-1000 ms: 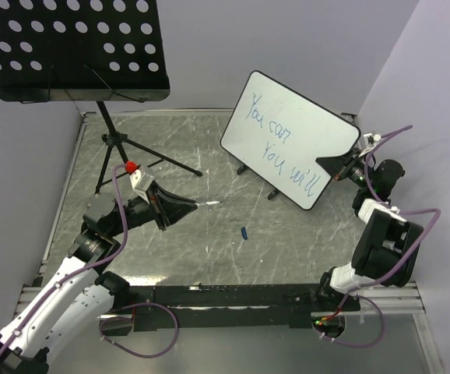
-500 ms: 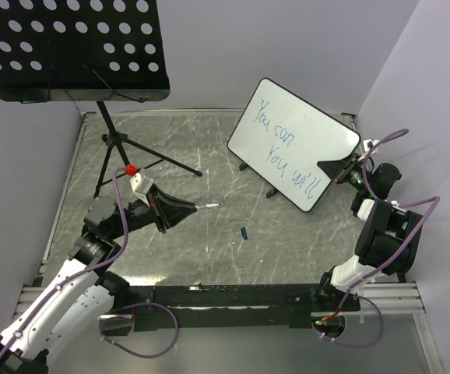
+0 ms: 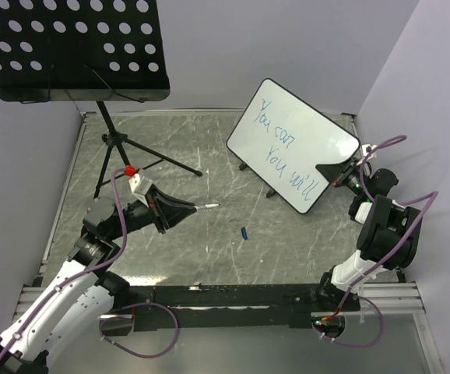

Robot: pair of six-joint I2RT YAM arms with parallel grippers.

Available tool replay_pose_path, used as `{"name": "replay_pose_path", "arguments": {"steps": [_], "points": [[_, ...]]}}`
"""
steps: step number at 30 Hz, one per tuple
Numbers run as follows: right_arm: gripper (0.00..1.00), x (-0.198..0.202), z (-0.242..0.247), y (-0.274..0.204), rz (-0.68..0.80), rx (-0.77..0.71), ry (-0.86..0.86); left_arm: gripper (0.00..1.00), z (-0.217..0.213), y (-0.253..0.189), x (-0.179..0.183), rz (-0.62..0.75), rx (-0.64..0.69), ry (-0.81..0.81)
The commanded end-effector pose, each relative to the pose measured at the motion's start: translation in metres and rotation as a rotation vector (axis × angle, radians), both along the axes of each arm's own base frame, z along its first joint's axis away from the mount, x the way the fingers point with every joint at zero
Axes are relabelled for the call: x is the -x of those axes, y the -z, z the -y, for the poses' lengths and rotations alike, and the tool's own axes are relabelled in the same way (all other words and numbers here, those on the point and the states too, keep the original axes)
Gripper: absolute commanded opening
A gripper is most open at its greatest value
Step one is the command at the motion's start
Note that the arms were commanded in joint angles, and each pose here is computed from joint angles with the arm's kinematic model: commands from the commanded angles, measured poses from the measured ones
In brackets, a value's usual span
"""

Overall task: Write a sentence on the whiteboard
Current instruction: Put down the whiteboard on the whiteboard stand.

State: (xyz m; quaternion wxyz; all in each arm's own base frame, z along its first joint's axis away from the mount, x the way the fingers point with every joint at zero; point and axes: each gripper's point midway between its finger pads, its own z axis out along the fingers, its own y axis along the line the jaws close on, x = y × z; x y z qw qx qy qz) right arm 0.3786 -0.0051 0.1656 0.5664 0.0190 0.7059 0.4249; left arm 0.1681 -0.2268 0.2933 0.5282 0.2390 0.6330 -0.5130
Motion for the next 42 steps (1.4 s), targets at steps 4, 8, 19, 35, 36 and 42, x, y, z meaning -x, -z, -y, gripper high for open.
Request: {"name": "replay_pose_path", "arguments": {"steps": [4,8,19,35,36,42], "points": [[0.10,0.000,0.005,-0.009,0.111,0.061,-0.032,0.01,-0.001,-0.013,0.002,0.036,0.037,0.000],[0.15,0.001,0.008,-0.007,0.103,0.042,-0.033,0.01,-0.002,-0.014,0.003,0.038,0.041,-0.002],[0.23,0.006,0.007,0.012,0.024,0.067,-0.039,0.01,-0.001,-0.015,0.003,0.040,0.040,-0.001],[0.43,0.010,0.008,0.014,0.039,0.171,-0.047,0.01,-0.001,-0.018,0.003,0.043,0.041,0.002],[0.44,0.010,0.009,0.014,0.036,0.170,-0.045,0.01,-0.001,-0.018,0.003,0.040,0.039,0.000],[0.53,0.009,0.010,0.017,0.023,0.173,-0.039,0.01,-0.002,-0.018,0.003,0.040,0.040,-0.003]]}}
